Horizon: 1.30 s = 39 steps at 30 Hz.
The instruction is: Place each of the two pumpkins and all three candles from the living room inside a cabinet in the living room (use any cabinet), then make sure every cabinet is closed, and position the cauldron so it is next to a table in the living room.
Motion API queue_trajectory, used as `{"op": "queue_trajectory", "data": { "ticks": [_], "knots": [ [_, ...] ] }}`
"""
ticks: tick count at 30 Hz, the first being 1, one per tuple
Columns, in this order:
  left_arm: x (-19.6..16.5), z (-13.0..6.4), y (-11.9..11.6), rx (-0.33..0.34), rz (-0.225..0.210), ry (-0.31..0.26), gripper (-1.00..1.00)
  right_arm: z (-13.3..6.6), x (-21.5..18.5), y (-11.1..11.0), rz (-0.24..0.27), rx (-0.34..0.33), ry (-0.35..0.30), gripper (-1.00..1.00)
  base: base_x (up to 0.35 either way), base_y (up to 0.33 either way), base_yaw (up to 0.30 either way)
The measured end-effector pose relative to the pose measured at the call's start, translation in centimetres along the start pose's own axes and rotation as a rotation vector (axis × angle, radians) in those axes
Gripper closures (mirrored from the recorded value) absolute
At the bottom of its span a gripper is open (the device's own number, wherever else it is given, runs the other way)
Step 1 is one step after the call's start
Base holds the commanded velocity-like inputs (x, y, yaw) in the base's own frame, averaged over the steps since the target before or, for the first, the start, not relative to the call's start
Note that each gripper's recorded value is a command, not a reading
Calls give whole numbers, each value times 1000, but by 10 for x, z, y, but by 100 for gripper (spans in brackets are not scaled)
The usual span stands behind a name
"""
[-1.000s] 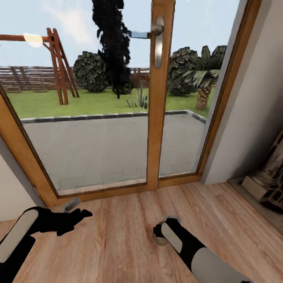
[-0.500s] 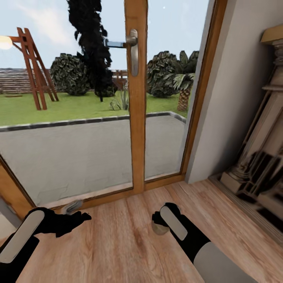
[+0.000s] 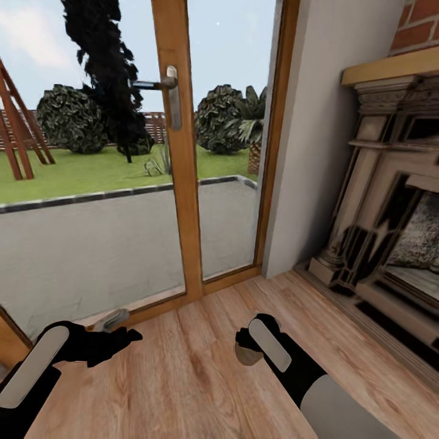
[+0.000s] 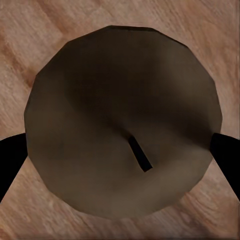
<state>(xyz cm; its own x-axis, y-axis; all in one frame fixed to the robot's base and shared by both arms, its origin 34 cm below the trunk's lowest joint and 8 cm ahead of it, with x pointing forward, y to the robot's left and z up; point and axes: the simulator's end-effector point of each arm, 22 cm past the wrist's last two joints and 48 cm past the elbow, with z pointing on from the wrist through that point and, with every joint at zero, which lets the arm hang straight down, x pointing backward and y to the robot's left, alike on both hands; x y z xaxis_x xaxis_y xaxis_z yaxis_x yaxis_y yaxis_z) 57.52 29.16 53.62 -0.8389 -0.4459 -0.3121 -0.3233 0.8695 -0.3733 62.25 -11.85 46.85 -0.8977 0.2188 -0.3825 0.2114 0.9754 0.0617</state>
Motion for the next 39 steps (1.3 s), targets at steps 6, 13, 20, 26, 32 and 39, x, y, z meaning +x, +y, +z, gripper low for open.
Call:
{"op": "queue_trajectory", "data": {
  "ticks": [6, 13, 20, 26, 32, 39],
  "knots": [
    [-8, -13, -8, 5, 2, -6, -100, -13, -9, 2, 0, 0, -4, 100, -10, 0, -271],
    [-17, -26, -16, 8, 4, -10, -100, -26, -18, 3, 1, -2, -2, 100, -1, 0, -273],
    [-23, -37, -23, 9, 3, -6, -100, -37, -21, 8, 22, -19, 23, 100, -75, 0, -263],
    [-28, -44, -28, 8, 2, 0, -100, -44, -23, 9, 32, -21, 40, 100, -167, 0, -226],
    [-33, -52, -32, 5, 1, 5, -100, -52, -28, 10, 34, -19, 47, 100, -40, 0, -218],
    [-38, -60, -37, 2, -1, 13, -100, -61, -34, 11, 37, -17, 53, 100, -73, 0, -218]
  ]
}}
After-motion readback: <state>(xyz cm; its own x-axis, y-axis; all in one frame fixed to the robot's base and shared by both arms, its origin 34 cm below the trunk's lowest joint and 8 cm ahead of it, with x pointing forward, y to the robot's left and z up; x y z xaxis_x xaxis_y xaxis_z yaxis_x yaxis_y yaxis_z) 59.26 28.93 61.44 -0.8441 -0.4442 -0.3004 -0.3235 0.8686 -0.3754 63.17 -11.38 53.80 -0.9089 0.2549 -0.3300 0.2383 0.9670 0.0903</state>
